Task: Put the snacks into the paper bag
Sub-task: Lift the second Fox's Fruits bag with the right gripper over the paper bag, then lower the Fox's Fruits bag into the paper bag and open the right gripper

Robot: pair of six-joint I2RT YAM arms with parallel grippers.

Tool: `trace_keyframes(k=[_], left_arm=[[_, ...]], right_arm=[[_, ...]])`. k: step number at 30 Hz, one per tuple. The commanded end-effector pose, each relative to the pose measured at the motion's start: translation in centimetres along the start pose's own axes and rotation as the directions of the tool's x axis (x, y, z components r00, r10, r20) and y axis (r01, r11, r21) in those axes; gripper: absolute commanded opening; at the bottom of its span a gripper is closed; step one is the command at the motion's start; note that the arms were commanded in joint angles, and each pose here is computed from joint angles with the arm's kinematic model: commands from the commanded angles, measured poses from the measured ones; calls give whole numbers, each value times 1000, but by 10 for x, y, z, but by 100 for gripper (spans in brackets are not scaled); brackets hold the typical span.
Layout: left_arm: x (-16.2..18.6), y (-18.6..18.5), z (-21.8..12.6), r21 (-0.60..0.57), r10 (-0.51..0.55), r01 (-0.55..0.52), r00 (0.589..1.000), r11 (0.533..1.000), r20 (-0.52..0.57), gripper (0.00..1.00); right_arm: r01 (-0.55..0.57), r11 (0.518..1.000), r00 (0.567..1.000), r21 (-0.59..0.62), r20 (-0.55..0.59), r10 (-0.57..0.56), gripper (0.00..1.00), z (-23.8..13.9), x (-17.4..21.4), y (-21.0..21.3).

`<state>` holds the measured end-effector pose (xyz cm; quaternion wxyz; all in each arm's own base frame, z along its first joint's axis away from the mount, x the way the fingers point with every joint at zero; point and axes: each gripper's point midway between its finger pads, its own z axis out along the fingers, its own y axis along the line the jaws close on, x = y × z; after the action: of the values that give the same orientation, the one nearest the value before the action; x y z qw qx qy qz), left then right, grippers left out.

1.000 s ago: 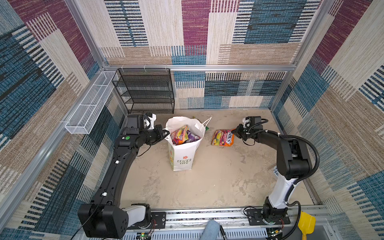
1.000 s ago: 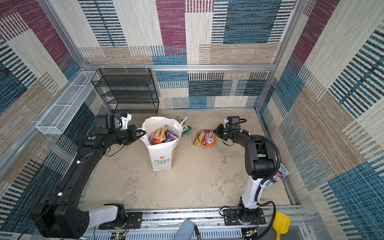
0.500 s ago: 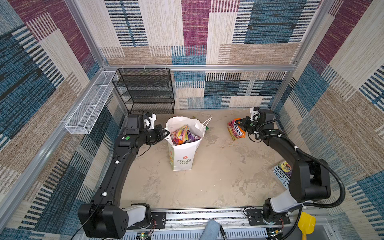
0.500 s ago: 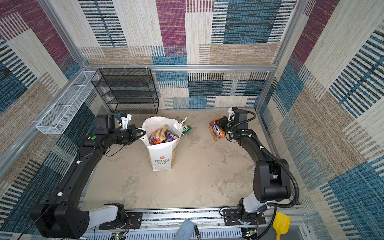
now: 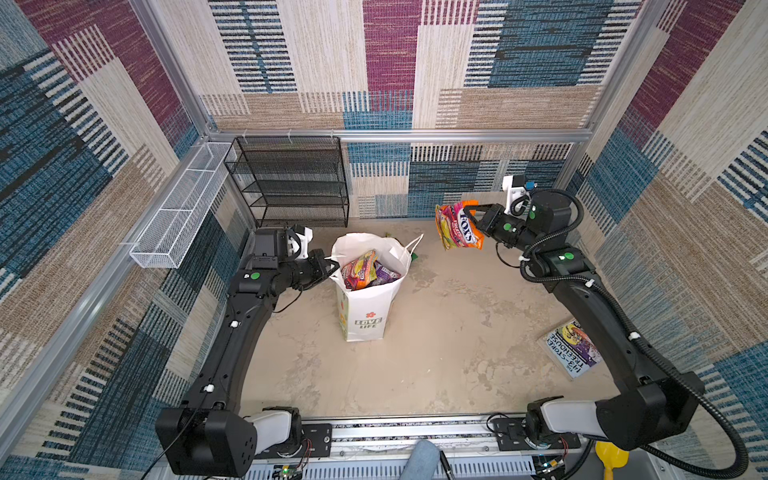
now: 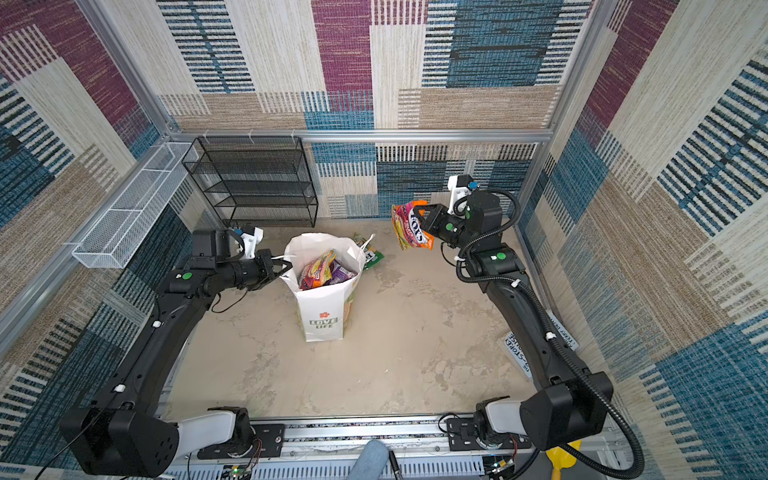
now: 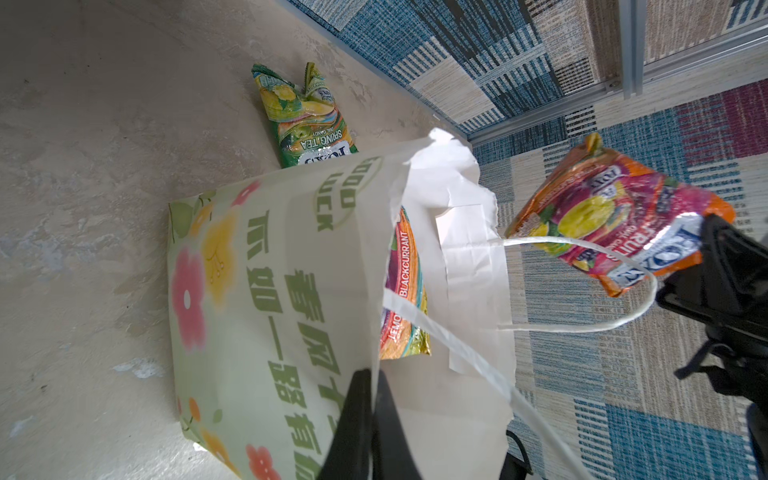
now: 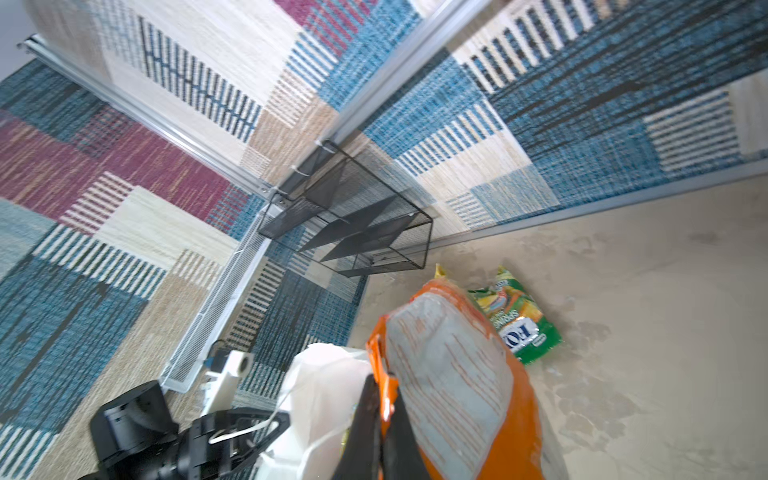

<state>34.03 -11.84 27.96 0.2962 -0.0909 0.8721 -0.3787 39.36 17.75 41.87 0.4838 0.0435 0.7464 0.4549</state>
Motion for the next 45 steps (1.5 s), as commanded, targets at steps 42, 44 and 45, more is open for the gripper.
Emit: trace_keyframes(k=[42,44,45], left_arm=[[-9,-12,0,60,24,-25,999,998,26,0],[-9,-12,-1,61,24,-26,999,998,27,0],[-9,-12,-1,60,24,-25,999,998,26,0]], right_arm=[[86,988,859,-130,-492,-139,0,133,213,83],[98,989,848,-115,-511,-143,1,138,218,76],[102,989,844,-110,-516,-144,1,139,220,73]])
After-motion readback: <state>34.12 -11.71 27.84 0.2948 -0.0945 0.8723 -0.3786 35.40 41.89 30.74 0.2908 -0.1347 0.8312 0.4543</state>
